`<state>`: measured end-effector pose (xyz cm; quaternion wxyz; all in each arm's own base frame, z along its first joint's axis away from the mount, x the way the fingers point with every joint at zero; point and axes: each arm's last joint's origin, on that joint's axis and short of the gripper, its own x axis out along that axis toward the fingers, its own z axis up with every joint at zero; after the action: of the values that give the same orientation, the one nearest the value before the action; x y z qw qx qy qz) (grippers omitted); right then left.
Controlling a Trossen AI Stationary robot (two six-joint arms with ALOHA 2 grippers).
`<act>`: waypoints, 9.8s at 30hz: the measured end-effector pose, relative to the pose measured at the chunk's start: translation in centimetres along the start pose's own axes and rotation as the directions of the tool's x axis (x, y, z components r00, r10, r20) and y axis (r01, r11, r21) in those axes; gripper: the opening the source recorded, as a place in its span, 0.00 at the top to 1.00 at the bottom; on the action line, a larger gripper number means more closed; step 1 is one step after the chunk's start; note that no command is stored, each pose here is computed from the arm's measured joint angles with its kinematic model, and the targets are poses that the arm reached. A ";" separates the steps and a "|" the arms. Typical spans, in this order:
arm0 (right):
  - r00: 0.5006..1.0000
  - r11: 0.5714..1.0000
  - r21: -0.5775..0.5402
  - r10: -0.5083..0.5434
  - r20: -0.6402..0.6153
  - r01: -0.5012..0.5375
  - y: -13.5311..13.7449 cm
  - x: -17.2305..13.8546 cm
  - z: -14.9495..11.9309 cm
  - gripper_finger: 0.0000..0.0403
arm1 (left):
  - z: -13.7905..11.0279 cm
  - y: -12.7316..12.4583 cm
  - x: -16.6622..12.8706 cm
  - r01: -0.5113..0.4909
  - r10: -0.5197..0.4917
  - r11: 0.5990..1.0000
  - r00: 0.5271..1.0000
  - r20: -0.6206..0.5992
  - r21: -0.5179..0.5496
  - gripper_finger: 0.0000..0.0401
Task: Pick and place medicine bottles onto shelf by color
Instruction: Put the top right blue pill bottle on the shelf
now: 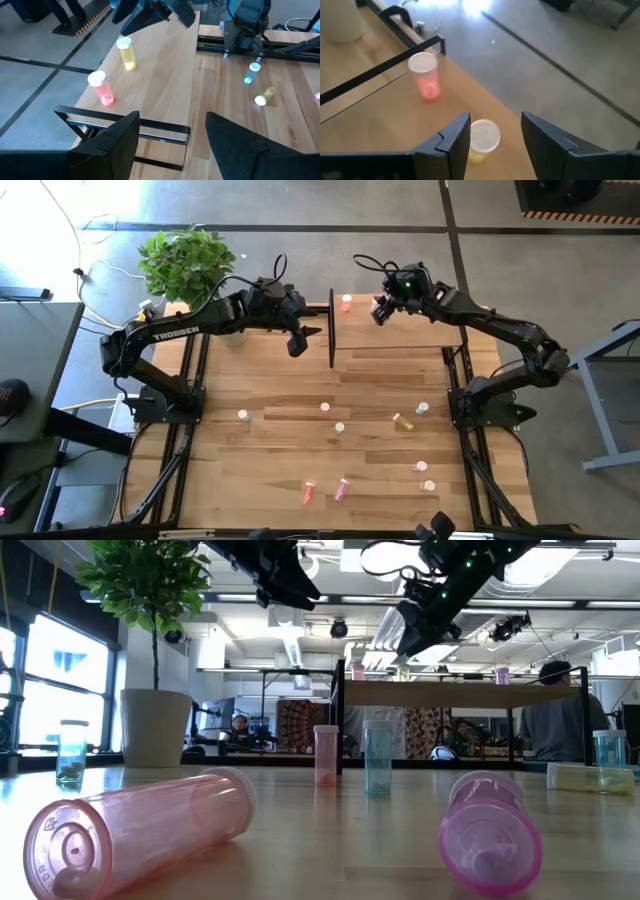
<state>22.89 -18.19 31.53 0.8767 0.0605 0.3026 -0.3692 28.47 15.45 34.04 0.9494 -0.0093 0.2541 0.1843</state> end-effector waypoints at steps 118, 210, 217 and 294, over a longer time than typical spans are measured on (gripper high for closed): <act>0.671 0.954 0.292 0.259 -0.695 -0.066 8.3 -10.0 -21.1 0.49 | 0.1 -5.4 0.0 0.121 -0.131 0.972 0.991 -0.037 -0.201 0.46; 0.822 0.981 0.121 -0.055 -0.567 0.150 -1.6 -6.2 2.8 0.72 | -0.7 -1.1 0.0 0.010 -0.019 0.994 0.997 -0.081 -0.108 0.46; 0.774 0.986 0.061 -0.085 -0.627 0.158 -3.7 -4.3 2.3 0.72 | -0.6 -1.1 0.0 0.009 -0.019 0.992 0.997 -0.080 -0.122 0.46; 0.749 0.997 0.013 -0.046 -0.661 0.073 -5.0 0.5 1.8 0.72 | -0.6 -1.1 0.0 0.010 -0.019 0.993 0.997 -0.079 -0.121 0.46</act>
<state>20.68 -22.68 33.30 0.7001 0.1936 0.5870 -0.3575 28.58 14.39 33.39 0.9375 -0.0756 0.2802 0.1918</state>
